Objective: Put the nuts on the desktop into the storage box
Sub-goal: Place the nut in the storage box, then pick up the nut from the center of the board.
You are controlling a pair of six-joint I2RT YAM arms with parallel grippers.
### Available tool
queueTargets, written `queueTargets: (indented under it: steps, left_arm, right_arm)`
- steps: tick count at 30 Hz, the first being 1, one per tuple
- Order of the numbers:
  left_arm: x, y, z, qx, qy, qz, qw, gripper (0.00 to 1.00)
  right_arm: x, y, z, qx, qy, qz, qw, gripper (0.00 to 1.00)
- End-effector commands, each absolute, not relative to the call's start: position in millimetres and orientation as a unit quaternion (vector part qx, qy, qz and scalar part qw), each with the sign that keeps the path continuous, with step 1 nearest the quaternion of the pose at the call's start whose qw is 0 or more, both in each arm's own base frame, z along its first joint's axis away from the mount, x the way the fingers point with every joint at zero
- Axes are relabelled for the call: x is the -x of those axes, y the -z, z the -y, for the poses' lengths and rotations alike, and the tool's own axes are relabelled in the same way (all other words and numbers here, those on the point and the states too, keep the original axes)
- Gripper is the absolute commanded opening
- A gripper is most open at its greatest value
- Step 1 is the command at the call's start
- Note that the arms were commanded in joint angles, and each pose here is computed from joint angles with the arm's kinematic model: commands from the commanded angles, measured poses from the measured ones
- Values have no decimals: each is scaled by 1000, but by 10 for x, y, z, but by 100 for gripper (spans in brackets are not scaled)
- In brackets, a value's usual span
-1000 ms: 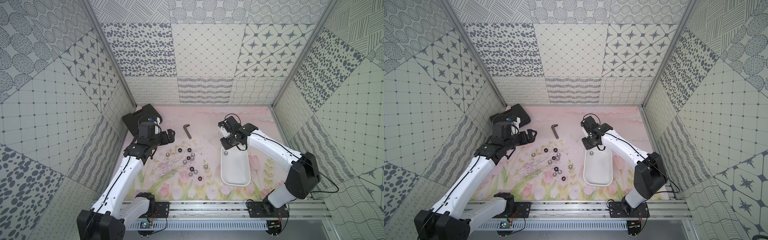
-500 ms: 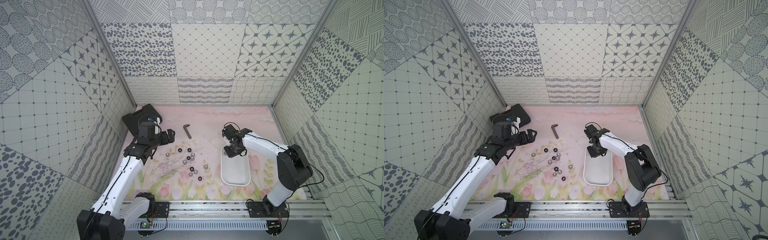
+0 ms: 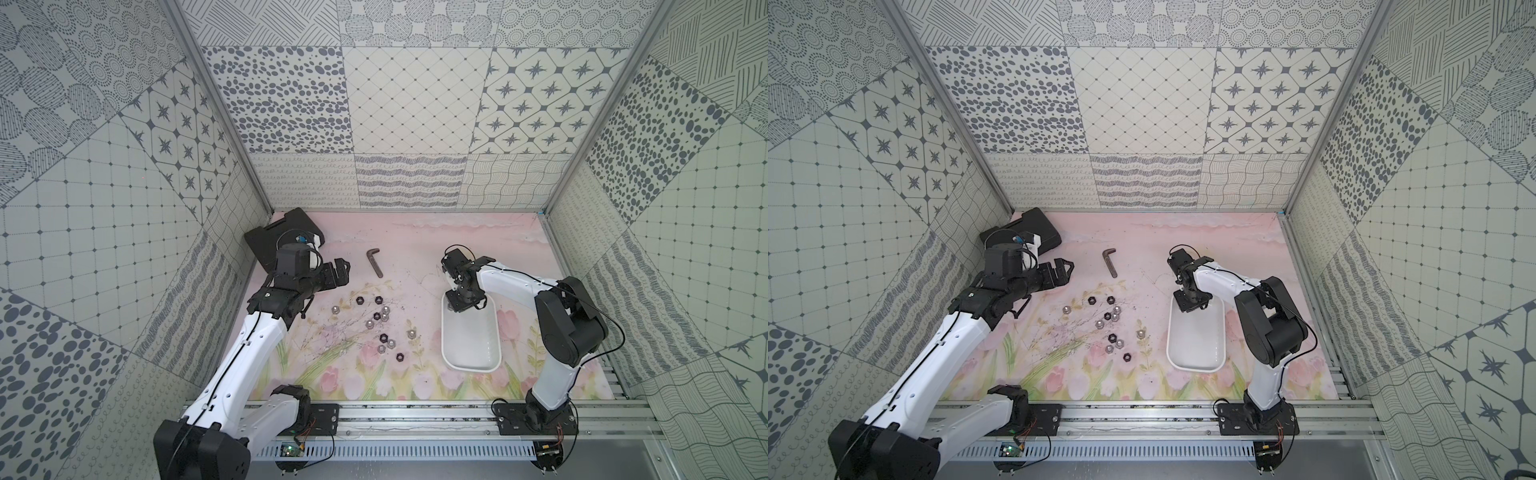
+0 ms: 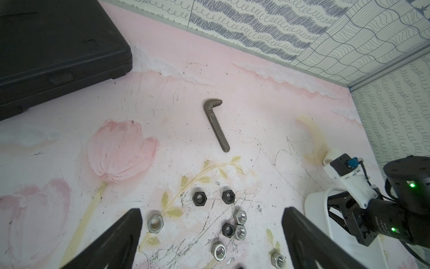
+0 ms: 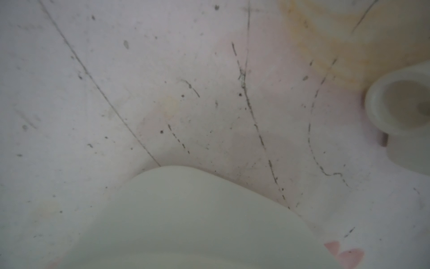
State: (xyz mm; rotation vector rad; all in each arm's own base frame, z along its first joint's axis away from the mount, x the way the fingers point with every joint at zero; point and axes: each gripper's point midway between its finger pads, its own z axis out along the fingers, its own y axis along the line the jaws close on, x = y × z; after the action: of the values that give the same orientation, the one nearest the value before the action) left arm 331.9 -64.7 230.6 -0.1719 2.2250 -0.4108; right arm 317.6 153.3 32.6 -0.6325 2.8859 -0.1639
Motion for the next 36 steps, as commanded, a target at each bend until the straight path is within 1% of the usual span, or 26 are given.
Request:
queueTargets:
  steps: [1, 5, 6, 12, 13, 18, 22, 25, 28, 32, 36]
  left_arm:
    - [-3324, -2346, 653, 65, 163, -888, 426, 99]
    - [-3327, -2351, 653, 65, 163, -887, 426, 99]
    - [-3328, -2348, 651, 65, 163, -888, 426, 99]
    - [-3322, -2340, 649, 66, 163, -888, 425, 99]
    - [-3319, -2347, 659, 64, 164, -888, 425, 99]
    - [-3327, -2326, 665, 66, 166, -889, 422, 99]
    - [-3327, -2330, 661, 66, 166, -888, 423, 99]
    - [-3327, -2326, 663, 67, 167, -888, 423, 99]
    - [-3325, -2328, 669, 68, 169, -888, 423, 99]
    - [-3320, -2325, 666, 69, 169, -888, 422, 99]
    - [-3312, -2337, 663, 69, 169, -887, 424, 99]
  right_arm:
    - [-3345, -351, -1608, 217, 52, -968, 116, 23]
    - [-3386, -355, -1646, 219, 46, -967, 124, 25]
    - [-3395, -358, -1656, 220, 44, -966, 125, 28]
    - [-3430, -444, -1704, 221, 34, -965, 137, 55]
    - [-3431, -474, -1713, 221, 32, -964, 141, 57]
    - [-3425, -683, -1709, 220, 34, -961, 164, 58]
    - [-3364, -1020, -1762, 223, 27, -954, 198, 58]
    - [-3280, -1297, -1897, 238, 10, -945, 224, 59]
    - [-3110, -1511, -2204, 273, -32, -932, 237, 59]
    - [-2807, -1483, -2641, 336, -59, -916, 210, 59]
    - [-2615, -1238, -2834, 370, -44, -913, 163, 55]
